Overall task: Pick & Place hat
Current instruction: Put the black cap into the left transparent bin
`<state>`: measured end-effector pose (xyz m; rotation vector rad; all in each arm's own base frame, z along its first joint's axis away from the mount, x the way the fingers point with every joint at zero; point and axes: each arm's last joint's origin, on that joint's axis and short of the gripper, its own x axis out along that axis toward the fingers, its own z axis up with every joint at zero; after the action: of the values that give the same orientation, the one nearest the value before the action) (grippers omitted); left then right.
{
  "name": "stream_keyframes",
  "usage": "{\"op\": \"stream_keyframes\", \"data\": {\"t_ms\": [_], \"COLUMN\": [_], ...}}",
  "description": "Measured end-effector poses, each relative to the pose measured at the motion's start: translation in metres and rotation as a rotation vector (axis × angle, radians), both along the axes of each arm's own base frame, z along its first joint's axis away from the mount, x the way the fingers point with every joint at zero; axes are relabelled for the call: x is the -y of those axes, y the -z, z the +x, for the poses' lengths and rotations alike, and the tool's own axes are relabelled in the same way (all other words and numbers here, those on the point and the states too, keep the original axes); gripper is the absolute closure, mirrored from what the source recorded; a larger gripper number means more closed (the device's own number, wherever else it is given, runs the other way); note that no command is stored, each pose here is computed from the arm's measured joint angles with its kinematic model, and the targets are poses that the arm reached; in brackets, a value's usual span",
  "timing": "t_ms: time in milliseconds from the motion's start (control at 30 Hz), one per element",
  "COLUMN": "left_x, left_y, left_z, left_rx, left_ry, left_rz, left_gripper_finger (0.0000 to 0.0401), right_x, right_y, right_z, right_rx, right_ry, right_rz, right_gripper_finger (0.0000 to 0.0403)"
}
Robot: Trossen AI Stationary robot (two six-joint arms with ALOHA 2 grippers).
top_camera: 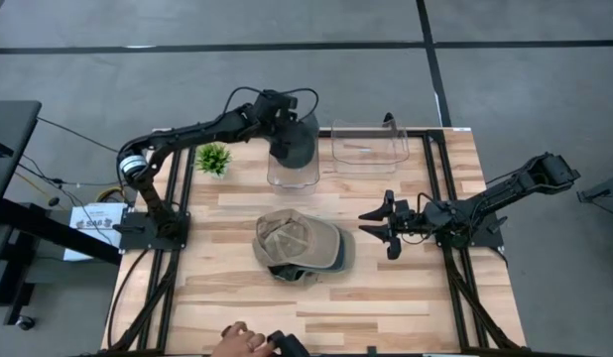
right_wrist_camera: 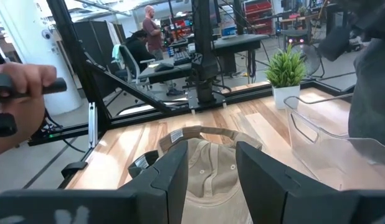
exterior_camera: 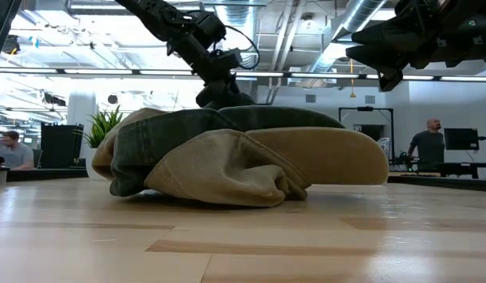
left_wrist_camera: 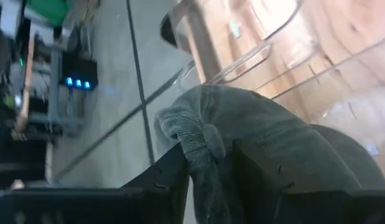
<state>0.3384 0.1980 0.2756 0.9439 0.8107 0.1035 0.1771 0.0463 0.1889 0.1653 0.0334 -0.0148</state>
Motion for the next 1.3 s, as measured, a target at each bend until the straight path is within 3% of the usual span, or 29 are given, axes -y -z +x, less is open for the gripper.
{"op": "stream_keyframes", "data": {"t_ms": [233, 400, 567, 833, 1300], "left_x": [0.0108, 0.0102, 0.0083, 0.0090, 0.0091], "left_y": [0.0000, 0.0000, 0.0000, 0.0001, -0.0016], "left_z": [0.0061, 0.0057, 0.0045, 0.0050, 0.0062], "left_rx": [-0.084, -0.120, -0.210, -0.308, -0.377], "left_ry": [0.150, 0.180, 0.191, 0.306, 0.336], "left_rz": [0.147, 0.206, 0.330, 0.478, 0.591], "left_gripper_finger": [0.0332, 0.0365, 0.0385, 0.0387, 0.0386], "right_x": [0.0000, 0.0000, 0.0000, 0.0000, 0.0000], "right_y": [0.0000, 0.0000, 0.0001, 0.0001, 0.0007], "right_z": [0.0000, 0.0000, 0.0000, 0.0000, 0.0000], "right_rx": [0.000, 0.000, -0.001, -0.001, -0.007], "right_ry": [0.000, 0.000, 0.000, 0.000, 0.000], "right_rz": [0.000, 0.000, 0.000, 0.000, -0.003], "right_gripper_finger": [0.0278, 0.0278, 0.0278, 0.0278, 0.0278]}}
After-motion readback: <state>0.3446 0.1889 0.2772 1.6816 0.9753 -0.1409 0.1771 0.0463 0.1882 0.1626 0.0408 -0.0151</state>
